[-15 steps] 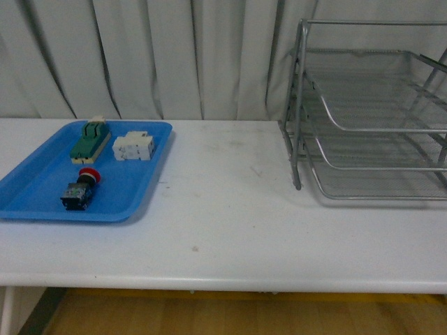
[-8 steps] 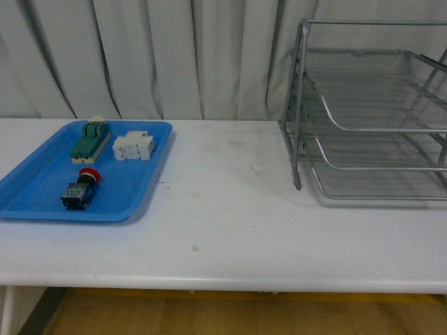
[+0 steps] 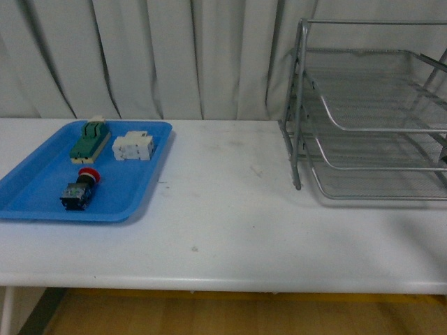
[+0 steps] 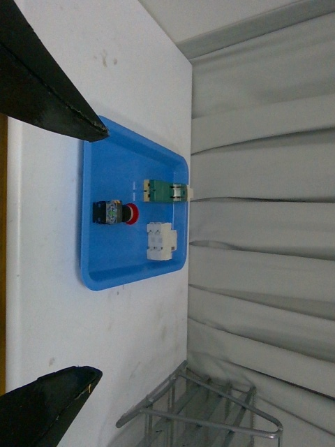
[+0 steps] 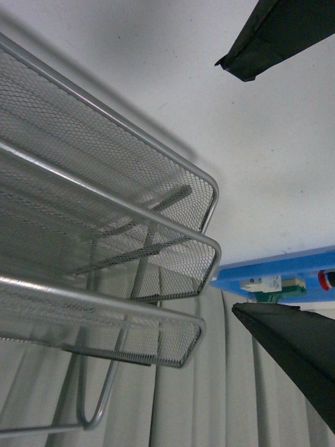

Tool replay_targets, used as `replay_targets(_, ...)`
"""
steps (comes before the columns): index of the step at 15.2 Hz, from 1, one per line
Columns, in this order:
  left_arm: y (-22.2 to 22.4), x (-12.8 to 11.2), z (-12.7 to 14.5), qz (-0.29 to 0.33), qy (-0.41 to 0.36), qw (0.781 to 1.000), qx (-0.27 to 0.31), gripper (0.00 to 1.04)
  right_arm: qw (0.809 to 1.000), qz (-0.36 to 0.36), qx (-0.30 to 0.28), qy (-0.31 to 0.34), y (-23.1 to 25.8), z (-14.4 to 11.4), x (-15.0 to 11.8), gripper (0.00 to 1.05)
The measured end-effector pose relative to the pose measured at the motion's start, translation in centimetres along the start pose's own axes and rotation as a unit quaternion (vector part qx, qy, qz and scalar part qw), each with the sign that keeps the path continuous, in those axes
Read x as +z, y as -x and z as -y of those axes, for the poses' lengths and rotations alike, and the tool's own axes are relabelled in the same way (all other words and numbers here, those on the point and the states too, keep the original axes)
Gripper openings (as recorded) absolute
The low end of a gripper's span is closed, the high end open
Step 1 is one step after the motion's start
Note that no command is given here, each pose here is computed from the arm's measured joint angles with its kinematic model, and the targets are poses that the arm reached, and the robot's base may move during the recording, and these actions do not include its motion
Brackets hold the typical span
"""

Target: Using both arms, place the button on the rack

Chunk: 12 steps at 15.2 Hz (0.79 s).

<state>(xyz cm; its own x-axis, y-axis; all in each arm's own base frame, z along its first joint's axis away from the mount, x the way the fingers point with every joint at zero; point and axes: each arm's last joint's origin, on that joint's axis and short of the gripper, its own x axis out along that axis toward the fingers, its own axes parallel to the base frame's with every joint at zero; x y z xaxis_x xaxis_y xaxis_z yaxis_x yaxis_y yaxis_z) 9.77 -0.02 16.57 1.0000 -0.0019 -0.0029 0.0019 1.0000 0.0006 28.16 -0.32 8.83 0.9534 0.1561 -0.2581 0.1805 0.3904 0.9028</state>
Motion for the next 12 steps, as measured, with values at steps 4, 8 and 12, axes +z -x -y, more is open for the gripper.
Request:
replay_targets(4, 0.0, 0.0, 0.0, 0.000, 0.000, 1.000, 0.000, 0.98, 1.000, -0.008, 0.002, 0.001, -4.6, -0.2, 0.0, 0.98)
replay_targets(8, 0.0, 0.0, 0.0, 0.000, 0.000, 1.000, 0.000, 0.98, 1.000, 0.005, -0.020, -0.013, -9.6, 0.1, 0.9, 0.94)
replay_targets(12, 0.0, 0.0, 0.0, 0.000, 0.000, 1.000, 0.000, 0.98, 0.999, 0.022, -0.045, -0.021, -12.2, 1.2, 1.0, 0.57)
